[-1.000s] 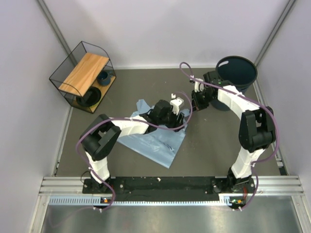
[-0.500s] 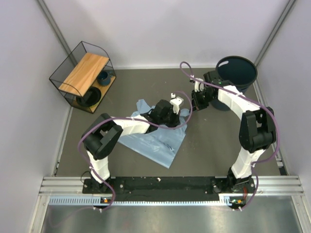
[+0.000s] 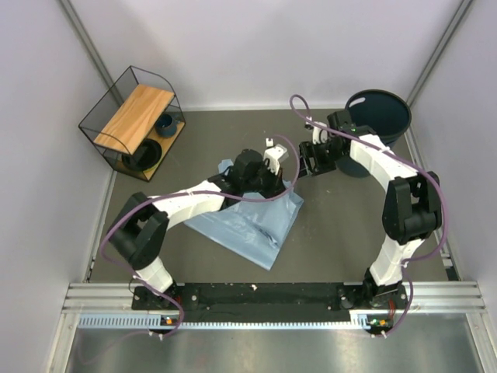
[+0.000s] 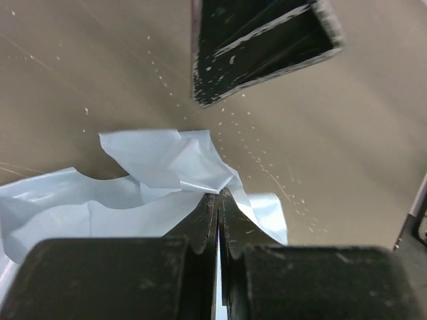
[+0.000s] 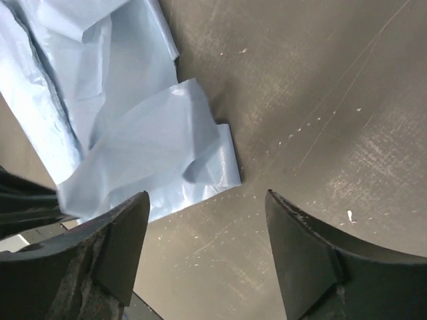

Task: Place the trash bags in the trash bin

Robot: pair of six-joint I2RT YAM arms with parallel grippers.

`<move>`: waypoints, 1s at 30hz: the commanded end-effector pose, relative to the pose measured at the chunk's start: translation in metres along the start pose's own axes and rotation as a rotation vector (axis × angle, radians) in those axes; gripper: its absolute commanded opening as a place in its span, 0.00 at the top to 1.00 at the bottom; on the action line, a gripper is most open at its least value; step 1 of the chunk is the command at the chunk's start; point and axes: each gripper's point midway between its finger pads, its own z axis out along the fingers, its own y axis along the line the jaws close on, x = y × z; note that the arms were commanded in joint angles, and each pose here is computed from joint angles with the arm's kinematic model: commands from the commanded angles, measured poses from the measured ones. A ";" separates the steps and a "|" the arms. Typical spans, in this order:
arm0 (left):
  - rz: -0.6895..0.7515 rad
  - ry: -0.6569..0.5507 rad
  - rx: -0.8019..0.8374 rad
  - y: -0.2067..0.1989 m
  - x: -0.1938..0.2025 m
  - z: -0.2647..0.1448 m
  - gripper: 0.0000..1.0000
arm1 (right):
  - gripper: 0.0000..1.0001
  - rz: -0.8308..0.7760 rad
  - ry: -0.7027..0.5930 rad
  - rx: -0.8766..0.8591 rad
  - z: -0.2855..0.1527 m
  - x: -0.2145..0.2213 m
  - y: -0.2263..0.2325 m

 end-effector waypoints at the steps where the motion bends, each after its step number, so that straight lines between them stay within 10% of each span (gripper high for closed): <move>1: 0.038 -0.042 0.056 -0.014 -0.026 -0.025 1.00 | 0.27 -0.026 -0.040 -0.044 -0.014 -0.013 0.011; 30: -0.018 -0.023 0.113 0.001 -0.011 -0.067 1.00 | 0.32 0.232 0.132 -0.480 0.031 0.052 0.091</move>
